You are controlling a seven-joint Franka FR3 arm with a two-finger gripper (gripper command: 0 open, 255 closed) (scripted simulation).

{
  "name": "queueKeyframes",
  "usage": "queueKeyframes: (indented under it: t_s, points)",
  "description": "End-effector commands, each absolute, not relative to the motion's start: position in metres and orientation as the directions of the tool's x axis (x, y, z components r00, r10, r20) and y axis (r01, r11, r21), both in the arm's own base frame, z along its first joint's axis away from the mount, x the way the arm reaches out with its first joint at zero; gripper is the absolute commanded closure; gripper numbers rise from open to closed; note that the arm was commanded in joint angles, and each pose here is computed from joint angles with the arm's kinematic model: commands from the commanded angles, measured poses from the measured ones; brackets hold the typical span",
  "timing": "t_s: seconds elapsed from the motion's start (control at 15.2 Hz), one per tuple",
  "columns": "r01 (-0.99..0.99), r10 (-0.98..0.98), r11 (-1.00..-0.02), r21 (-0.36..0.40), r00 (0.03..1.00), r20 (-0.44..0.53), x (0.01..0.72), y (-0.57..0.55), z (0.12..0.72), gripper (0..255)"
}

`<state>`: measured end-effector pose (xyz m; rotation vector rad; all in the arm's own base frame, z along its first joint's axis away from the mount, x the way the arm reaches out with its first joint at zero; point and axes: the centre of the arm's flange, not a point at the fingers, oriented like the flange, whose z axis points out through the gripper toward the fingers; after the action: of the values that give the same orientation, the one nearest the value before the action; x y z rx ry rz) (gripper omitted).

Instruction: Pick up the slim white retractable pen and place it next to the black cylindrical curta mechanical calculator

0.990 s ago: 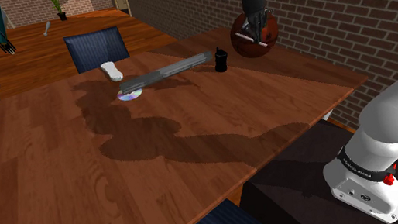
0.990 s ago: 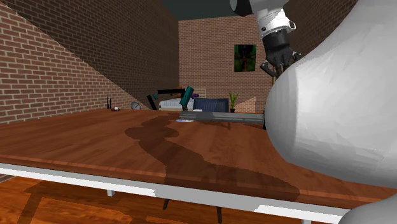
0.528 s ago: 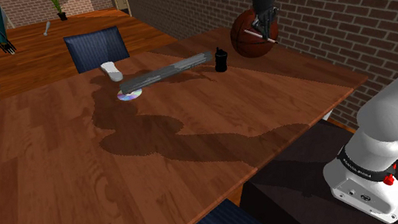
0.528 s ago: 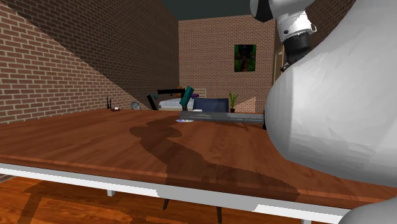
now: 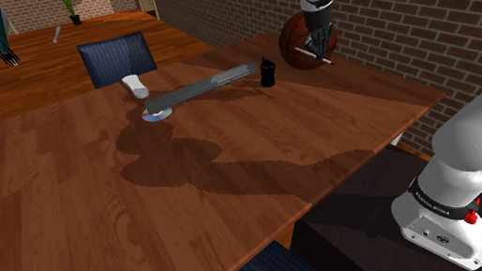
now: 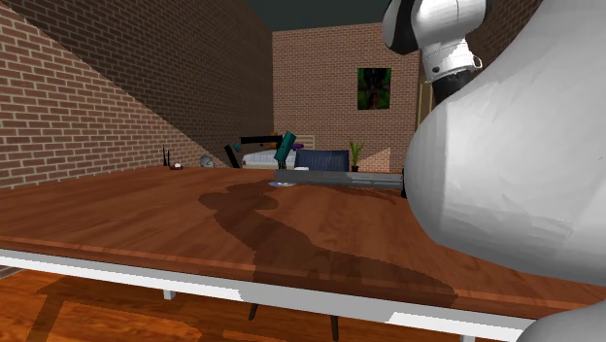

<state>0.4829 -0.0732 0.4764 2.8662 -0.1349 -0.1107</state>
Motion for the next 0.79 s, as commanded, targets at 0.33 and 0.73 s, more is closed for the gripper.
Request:
queueKeyframes:
  t_s: [0.33,0.73]
  points:
    - [-0.082,-0.102,-0.959,0.27,0.993,-0.063,0.483,-0.073,0.439,255]
    - [-0.082,-0.102,-0.959,0.27,0.993,-0.063,0.483,-0.073,0.407,255]
